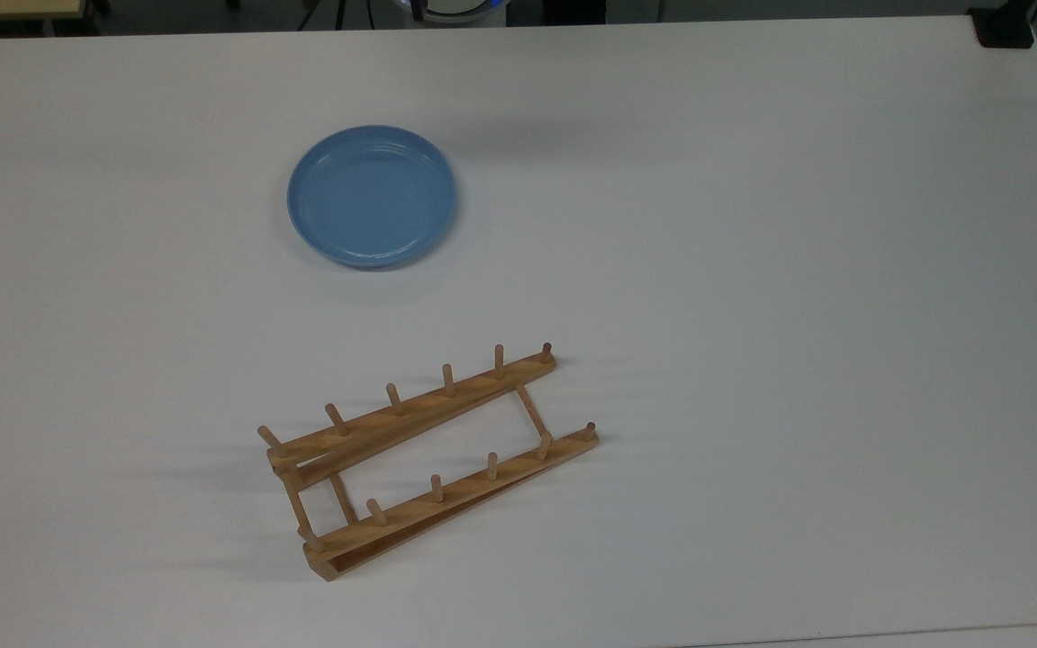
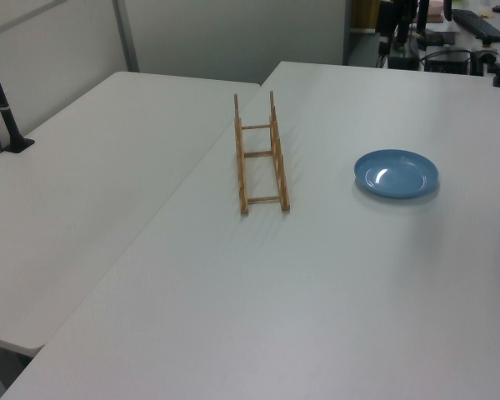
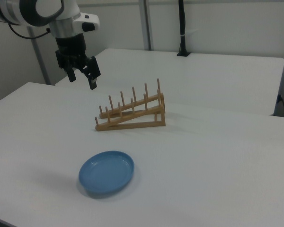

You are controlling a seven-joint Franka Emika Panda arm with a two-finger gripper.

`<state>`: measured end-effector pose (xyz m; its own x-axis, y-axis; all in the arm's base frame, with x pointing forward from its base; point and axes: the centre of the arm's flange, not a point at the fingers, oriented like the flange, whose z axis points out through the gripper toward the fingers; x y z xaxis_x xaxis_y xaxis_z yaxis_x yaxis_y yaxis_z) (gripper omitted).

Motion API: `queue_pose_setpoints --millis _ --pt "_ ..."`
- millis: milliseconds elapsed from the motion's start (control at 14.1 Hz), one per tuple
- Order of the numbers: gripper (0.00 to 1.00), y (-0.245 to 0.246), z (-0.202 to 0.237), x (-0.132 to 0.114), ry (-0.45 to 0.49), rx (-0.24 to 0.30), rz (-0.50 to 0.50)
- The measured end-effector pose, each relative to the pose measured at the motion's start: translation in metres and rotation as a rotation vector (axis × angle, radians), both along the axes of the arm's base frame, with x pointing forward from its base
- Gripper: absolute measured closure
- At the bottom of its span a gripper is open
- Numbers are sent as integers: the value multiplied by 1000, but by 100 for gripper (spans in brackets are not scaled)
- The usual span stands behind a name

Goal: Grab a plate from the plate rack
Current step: 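Open the gripper, release the plate, and raise the gripper away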

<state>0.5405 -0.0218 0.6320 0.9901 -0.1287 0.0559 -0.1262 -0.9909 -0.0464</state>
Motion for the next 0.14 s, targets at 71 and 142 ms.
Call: queue_pose_setpoints --millis 71,142 --pt "0 0 0 3 -19 -9 39" --pt "0 -1 0 5 -27 -12 55"
